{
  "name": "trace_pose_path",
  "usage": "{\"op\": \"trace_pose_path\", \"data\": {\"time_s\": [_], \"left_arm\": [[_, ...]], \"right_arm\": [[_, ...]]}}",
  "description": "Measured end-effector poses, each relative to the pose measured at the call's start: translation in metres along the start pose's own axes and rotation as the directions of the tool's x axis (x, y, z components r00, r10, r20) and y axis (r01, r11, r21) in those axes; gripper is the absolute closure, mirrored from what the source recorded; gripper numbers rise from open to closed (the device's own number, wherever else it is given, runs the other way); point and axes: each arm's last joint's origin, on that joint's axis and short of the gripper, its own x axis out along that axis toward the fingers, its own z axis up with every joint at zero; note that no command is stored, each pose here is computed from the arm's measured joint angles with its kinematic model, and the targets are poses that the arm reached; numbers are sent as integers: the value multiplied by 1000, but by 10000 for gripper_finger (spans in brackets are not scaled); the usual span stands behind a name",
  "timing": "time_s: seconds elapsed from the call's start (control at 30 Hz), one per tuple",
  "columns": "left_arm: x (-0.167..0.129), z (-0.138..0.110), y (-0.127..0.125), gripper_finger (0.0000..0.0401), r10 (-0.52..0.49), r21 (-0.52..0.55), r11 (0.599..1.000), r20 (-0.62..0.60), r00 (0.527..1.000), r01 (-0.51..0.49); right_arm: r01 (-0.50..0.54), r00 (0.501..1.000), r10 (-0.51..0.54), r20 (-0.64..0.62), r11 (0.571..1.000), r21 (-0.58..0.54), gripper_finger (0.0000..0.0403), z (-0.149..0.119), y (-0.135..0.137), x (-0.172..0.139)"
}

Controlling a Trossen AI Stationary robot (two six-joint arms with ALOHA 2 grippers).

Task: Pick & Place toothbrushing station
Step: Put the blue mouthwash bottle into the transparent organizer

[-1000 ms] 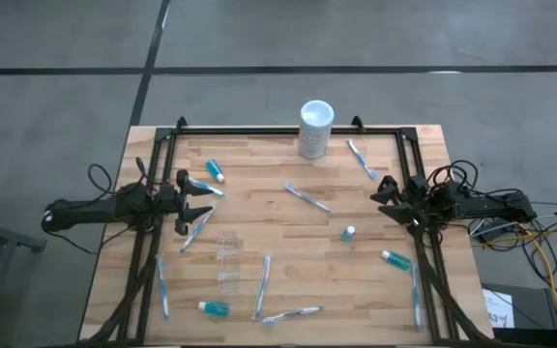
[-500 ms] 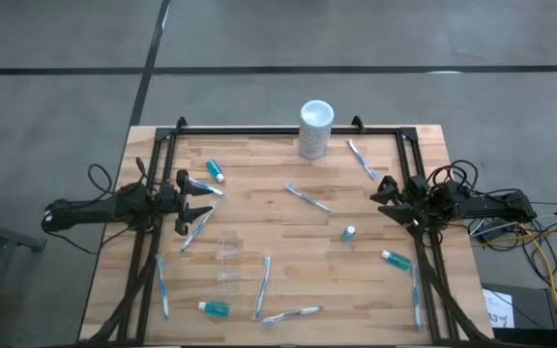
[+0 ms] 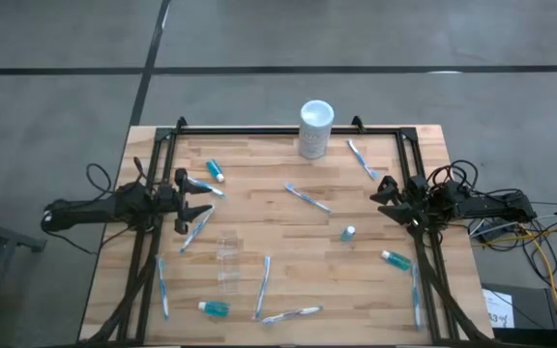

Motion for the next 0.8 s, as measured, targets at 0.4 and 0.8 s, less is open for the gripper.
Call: {"op": "trace_pose_path", "data": {"time_s": [0.4, 0.8], "left_arm": [[-6, 49, 3, 167, -28, -5, 1000, -222, 975, 28], [30, 111, 15, 167, 318, -235, 859, -450, 834, -455]], "right_arm": [[-1, 1000, 1, -1, 1000, 0, 197, 0, 0, 0], [0, 1000, 0, -1, 1000, 0, 197, 0, 0, 0]]}}
